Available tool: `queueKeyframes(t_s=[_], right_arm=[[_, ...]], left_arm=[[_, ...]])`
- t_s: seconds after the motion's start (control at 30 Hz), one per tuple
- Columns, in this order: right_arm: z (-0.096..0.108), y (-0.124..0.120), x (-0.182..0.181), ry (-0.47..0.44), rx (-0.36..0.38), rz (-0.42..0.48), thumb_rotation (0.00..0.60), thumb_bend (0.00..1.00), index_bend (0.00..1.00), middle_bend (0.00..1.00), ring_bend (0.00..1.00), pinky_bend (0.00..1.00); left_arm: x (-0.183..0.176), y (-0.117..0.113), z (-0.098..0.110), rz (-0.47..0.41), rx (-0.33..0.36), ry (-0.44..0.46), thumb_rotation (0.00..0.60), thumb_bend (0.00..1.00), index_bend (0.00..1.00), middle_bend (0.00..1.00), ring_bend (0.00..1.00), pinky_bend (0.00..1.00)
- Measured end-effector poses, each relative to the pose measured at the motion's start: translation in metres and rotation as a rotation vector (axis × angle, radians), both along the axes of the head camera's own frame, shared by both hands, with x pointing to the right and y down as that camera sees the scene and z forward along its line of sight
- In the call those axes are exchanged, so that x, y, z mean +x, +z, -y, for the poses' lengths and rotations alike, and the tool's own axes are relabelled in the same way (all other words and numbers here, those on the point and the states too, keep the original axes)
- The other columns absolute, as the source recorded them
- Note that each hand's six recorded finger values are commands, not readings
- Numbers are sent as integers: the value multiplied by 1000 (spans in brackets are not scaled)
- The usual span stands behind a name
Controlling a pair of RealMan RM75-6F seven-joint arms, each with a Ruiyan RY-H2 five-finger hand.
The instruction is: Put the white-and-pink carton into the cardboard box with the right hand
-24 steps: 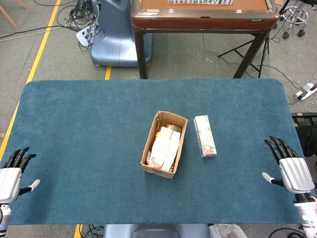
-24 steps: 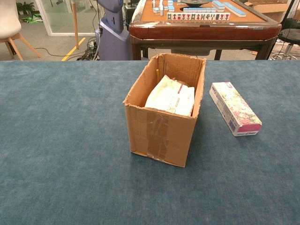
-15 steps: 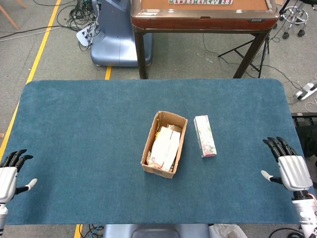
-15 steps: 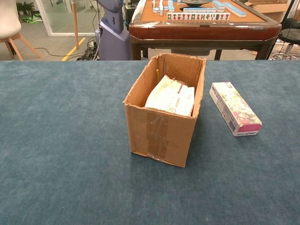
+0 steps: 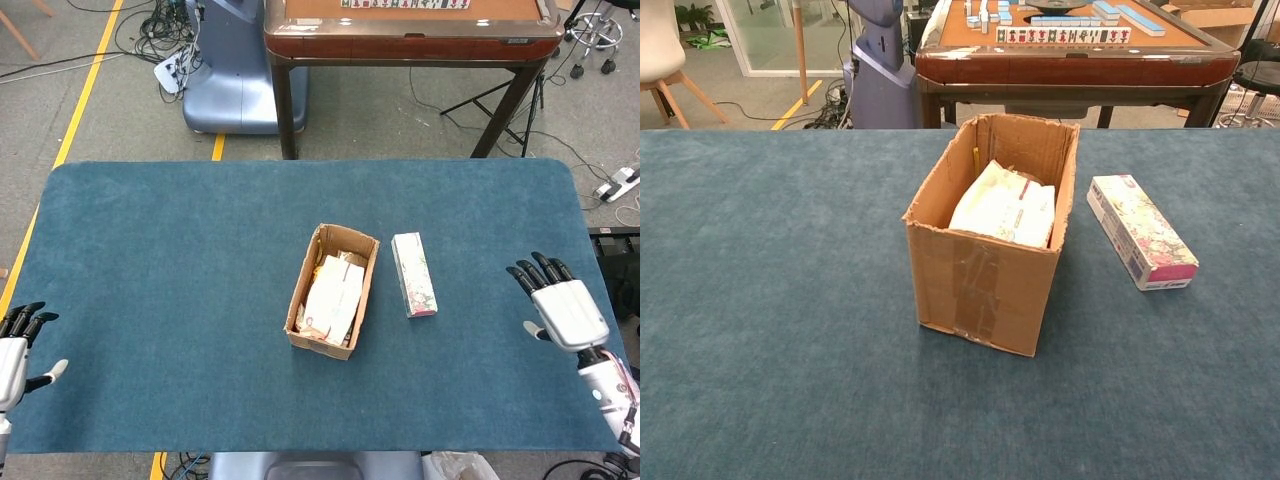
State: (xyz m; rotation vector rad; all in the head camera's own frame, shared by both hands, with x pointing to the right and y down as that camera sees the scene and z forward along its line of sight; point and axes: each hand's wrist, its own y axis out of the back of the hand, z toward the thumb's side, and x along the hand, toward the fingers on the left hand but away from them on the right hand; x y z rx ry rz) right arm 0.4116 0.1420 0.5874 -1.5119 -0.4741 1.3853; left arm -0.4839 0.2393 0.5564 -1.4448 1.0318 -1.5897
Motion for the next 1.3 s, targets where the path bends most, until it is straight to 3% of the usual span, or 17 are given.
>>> queueKeyframes(t_s=[0.2, 0.4, 0.87, 1.1, 1.3], right_arm=[[31, 18, -12, -160, -23, -48, 600, 0, 200, 174, 84, 175], [42, 43, -26, -271, -42, -34, 600, 0, 200, 192, 98, 176], [49, 106, -78, -552, -111, -39, 600, 0, 200, 192, 98, 176], [51, 121, -99, -651, -92, -45, 600, 0, 200, 160, 94, 176], [45, 131, -112, -745, -90, -54, 600, 0, 200, 90, 16, 176]], left_arm=[[-2, 0, 0, 6, -2, -12, 600, 140, 293, 191, 152, 403], [-3, 1, -1, 12, -9, -16, 600, 140, 292, 194, 153, 403], [-9, 1, -1, 22, -11, -40, 600, 140, 294, 205, 157, 404], [-12, 1, -1, 23, -16, -53, 600, 140, 295, 206, 157, 404], [-15, 0, -1, 22, -14, -67, 600, 140, 295, 208, 158, 405]])
